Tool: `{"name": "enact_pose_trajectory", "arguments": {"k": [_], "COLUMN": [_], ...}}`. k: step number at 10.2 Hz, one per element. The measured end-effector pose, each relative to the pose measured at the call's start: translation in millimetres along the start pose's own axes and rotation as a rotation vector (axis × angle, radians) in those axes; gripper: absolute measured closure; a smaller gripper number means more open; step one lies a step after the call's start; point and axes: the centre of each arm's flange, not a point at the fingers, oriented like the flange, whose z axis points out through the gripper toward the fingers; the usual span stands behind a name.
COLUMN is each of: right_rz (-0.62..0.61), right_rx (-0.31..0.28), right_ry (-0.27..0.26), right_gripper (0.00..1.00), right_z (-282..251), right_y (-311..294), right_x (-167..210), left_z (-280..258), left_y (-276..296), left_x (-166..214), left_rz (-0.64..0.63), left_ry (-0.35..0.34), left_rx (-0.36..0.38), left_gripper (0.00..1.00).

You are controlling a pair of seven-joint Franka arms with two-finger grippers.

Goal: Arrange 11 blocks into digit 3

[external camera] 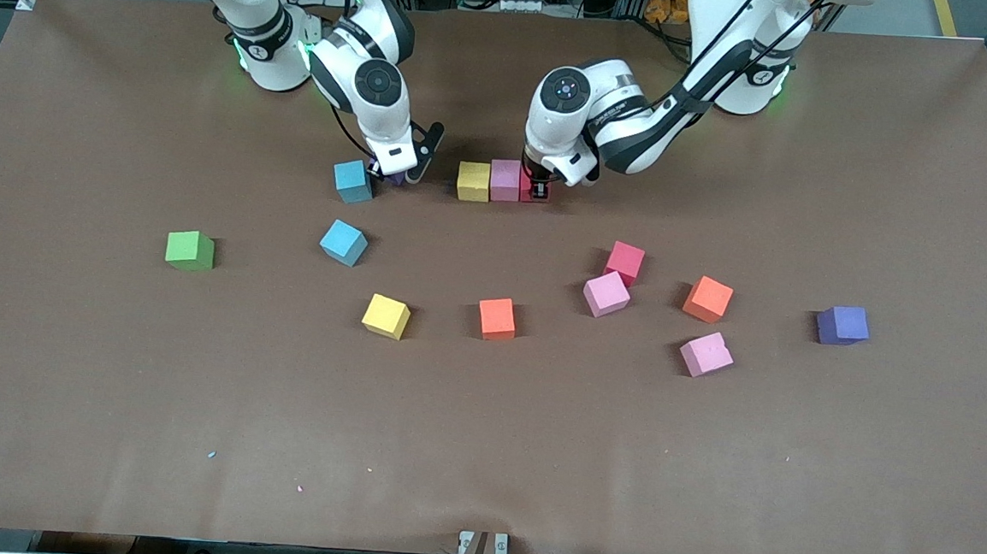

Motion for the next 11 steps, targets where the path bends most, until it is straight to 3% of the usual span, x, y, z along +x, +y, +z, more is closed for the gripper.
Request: {"name": "enact_pose_trajectory", "arguments": {"k": [3,8,11], "right_rz": [0.079,0.461,0.716], "right_rx": [0.0,-0.007,0.029], "right_ry": [0.03,0.107,0.104], "right_gripper": [0.41,0.41,0.41], "right_z": [-7,-40,-60], "right_y": [21,39,48], "right_x": [-2,18,31], "left_z": [1,4,4], "left_y": [-1,-2,-2], "left_x": [0,1,1], "left_rz": [0.014,0.014,0.015], "left_ry": [0.003,0.004,0.003], "left_rx": [-0.007,-0.002,-0.003], "left_gripper": [0.47,0.47,0.47]}}
